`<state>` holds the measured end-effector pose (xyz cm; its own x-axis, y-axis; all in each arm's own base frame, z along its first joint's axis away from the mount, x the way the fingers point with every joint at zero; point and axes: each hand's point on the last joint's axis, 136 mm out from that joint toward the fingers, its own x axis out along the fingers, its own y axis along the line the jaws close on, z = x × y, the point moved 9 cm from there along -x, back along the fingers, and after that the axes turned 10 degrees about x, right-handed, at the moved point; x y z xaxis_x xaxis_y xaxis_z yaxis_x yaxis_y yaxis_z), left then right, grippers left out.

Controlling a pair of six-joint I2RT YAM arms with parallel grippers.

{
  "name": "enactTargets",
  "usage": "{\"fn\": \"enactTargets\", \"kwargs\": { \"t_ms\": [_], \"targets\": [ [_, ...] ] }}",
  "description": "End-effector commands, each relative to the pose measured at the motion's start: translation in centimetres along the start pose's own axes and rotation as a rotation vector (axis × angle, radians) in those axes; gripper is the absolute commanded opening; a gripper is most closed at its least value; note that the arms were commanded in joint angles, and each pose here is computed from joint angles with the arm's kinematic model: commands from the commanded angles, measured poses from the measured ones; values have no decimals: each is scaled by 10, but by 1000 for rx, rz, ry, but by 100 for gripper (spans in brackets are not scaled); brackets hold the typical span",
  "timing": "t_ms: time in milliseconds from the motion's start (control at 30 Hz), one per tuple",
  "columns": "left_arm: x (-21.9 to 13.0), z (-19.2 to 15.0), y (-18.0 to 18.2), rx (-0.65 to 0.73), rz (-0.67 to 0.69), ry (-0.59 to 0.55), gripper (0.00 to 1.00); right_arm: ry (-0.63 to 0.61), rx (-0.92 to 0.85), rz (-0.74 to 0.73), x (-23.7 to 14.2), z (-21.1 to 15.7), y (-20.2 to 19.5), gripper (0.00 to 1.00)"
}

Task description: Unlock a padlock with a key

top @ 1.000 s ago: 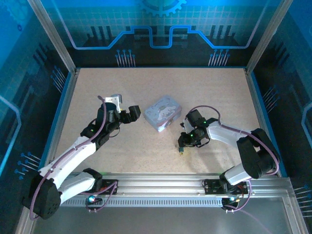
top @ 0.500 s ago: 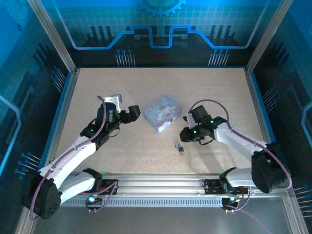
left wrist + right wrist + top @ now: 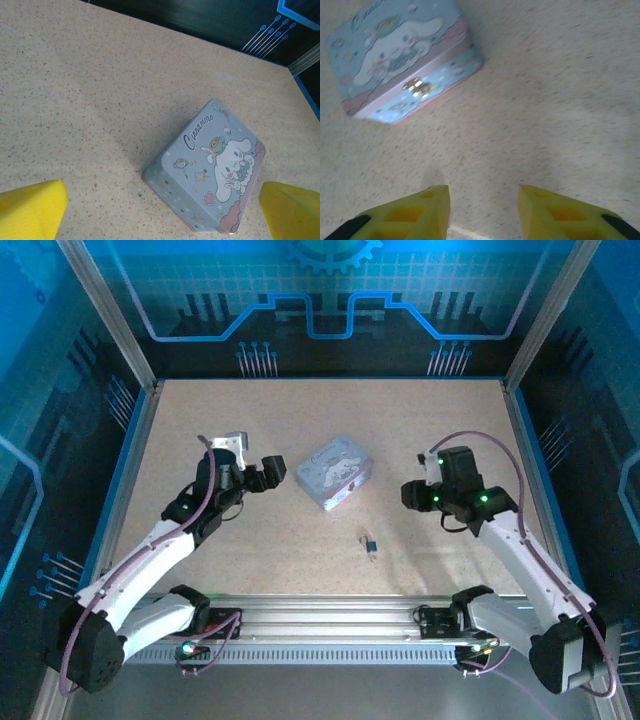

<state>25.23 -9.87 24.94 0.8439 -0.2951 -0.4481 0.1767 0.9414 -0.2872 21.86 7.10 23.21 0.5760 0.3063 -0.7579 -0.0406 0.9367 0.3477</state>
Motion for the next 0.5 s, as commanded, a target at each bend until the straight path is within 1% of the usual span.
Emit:
{"fn": "enactTargets", "kwargs": {
  "t_ms": [0, 100, 233, 367, 467],
  "targets": [
    [-11, 15, 1, 23, 24, -49, 99, -95, -8, -74, -16, 12, -14, 44],
    [-13, 14, 2, 23, 30, -51, 99, -166, 18, -113, -24, 18, -26, 51],
    [-15, 14, 3, 28, 39, -49, 99, -240, 71, -122, -28, 23, -42, 67],
    [-17, 14, 4, 32, 50, -50, 99, -289, 119, -127, -28, 27, -56, 80],
    [-18, 14, 4, 35, 52, -51, 99, -329, 135, -145, -25, 28, -67, 93]
  ]
}}
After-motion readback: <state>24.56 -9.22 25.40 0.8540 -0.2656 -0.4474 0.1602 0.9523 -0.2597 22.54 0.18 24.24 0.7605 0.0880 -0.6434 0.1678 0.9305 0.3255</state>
